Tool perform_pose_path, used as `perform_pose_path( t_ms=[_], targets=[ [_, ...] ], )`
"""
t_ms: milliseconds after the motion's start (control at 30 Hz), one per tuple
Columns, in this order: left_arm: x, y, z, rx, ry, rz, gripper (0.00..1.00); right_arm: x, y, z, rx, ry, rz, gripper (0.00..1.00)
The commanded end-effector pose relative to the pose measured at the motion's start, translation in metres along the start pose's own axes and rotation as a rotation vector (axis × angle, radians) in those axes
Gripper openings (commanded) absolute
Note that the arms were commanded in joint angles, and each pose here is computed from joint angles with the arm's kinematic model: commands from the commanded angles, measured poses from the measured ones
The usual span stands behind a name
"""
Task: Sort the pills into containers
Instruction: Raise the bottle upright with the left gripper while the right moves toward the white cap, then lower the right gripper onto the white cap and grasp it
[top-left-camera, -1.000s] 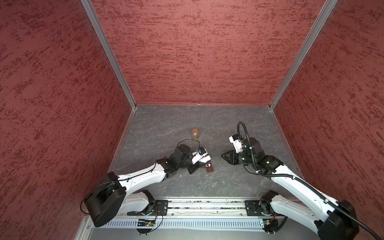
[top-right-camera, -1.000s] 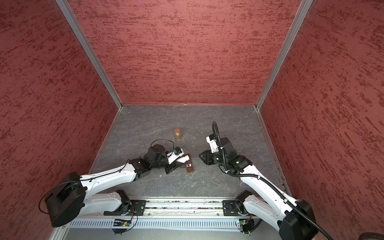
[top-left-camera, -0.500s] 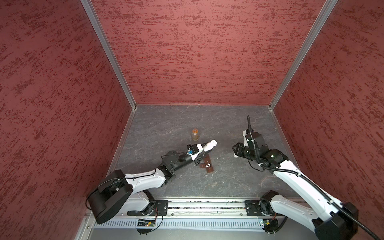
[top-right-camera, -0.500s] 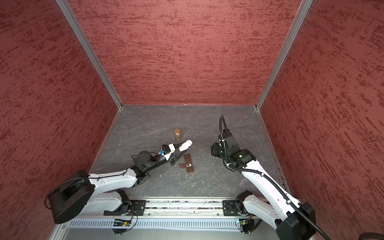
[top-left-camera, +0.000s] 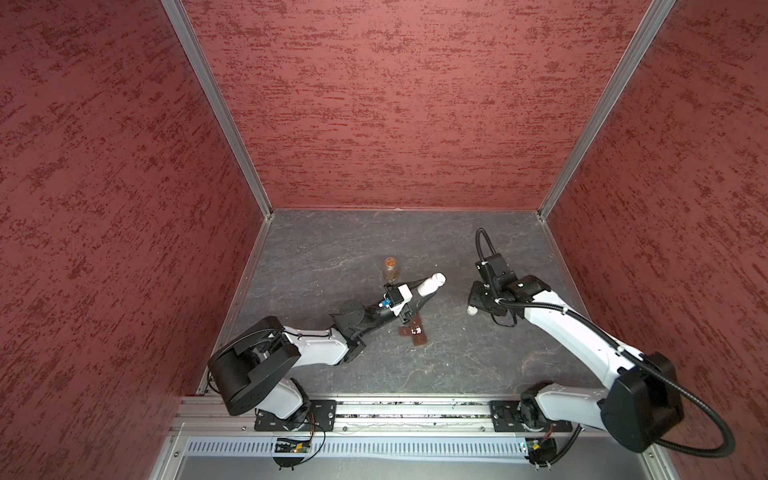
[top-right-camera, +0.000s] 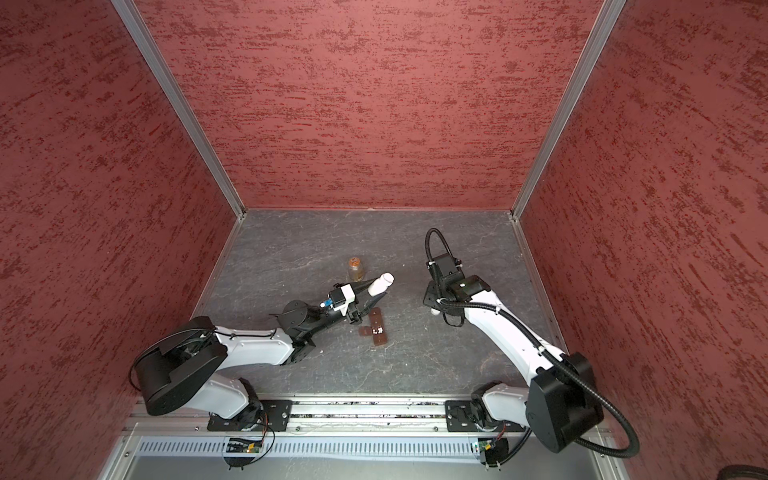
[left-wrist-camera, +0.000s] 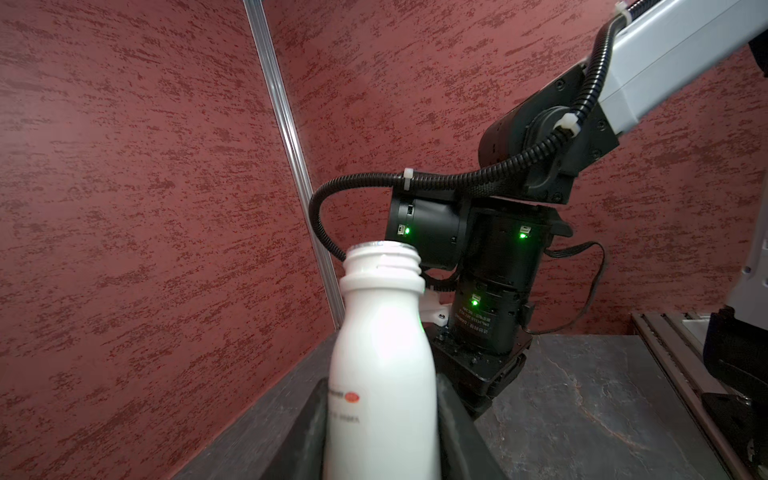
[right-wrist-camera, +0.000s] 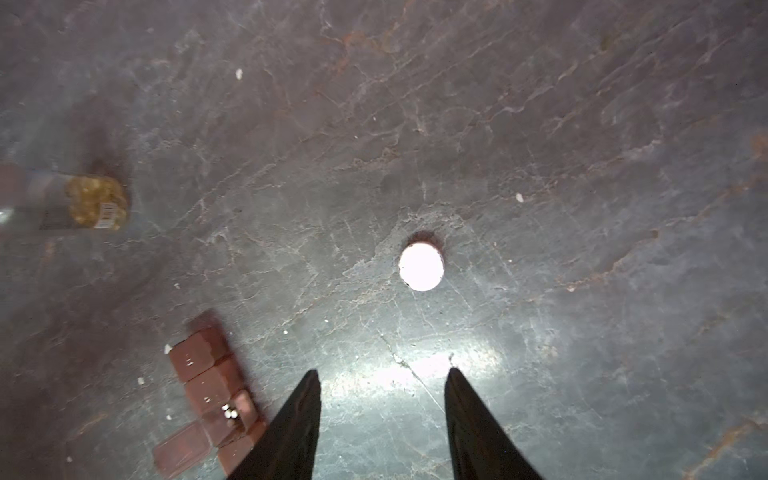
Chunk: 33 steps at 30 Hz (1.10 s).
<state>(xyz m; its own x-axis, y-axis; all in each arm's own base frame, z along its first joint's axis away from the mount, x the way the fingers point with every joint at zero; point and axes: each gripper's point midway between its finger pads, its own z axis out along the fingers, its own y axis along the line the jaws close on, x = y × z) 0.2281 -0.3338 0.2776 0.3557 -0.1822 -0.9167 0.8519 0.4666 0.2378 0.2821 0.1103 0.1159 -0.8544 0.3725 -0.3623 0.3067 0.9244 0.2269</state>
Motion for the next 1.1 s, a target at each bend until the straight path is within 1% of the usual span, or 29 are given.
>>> perform_pose_path(
  t_ms=[0, 133, 267, 367, 567, 667, 833, 1067],
  targets=[
    [-0.006, -0.005, -0.001, 0.014, -0.031, 0.009, 0.0, -0.008, -0.004, 0.006, 0.046, 0.001, 0.012, 0.51],
    [0.0, -0.009, -0.009, 0.019, -0.011, 0.007, 0.0, -0.007, -0.009, 0.022, 0.081, 0.038, 0.016, 0.53],
    [0.005, -0.013, -0.018, 0.016, 0.009, 0.008, 0.0, -0.006, -0.01, 0.036, 0.079, 0.067, 0.025, 0.54],
    [0.004, -0.014, -0.025, 0.01, 0.011, 0.011, 0.0, -0.004, -0.01, 0.05, 0.078, 0.113, 0.023, 0.55],
    [0.0, -0.014, -0.033, 0.0, 0.009, 0.021, 0.0, -0.004, -0.007, 0.064, 0.079, 0.156, 0.021, 0.55],
    [0.001, -0.015, -0.036, -0.001, 0.011, 0.024, 0.0, -0.004, -0.009, 0.071, 0.094, 0.17, 0.018, 0.55],
    [0.001, -0.014, -0.038, -0.007, 0.014, 0.029, 0.0, -0.004, -0.013, 0.082, 0.117, 0.193, 0.016, 0.49],
    [0.002, -0.013, -0.042, -0.013, 0.018, 0.033, 0.0, -0.005, -0.018, 0.088, 0.138, 0.21, 0.019, 0.49]
  ],
)
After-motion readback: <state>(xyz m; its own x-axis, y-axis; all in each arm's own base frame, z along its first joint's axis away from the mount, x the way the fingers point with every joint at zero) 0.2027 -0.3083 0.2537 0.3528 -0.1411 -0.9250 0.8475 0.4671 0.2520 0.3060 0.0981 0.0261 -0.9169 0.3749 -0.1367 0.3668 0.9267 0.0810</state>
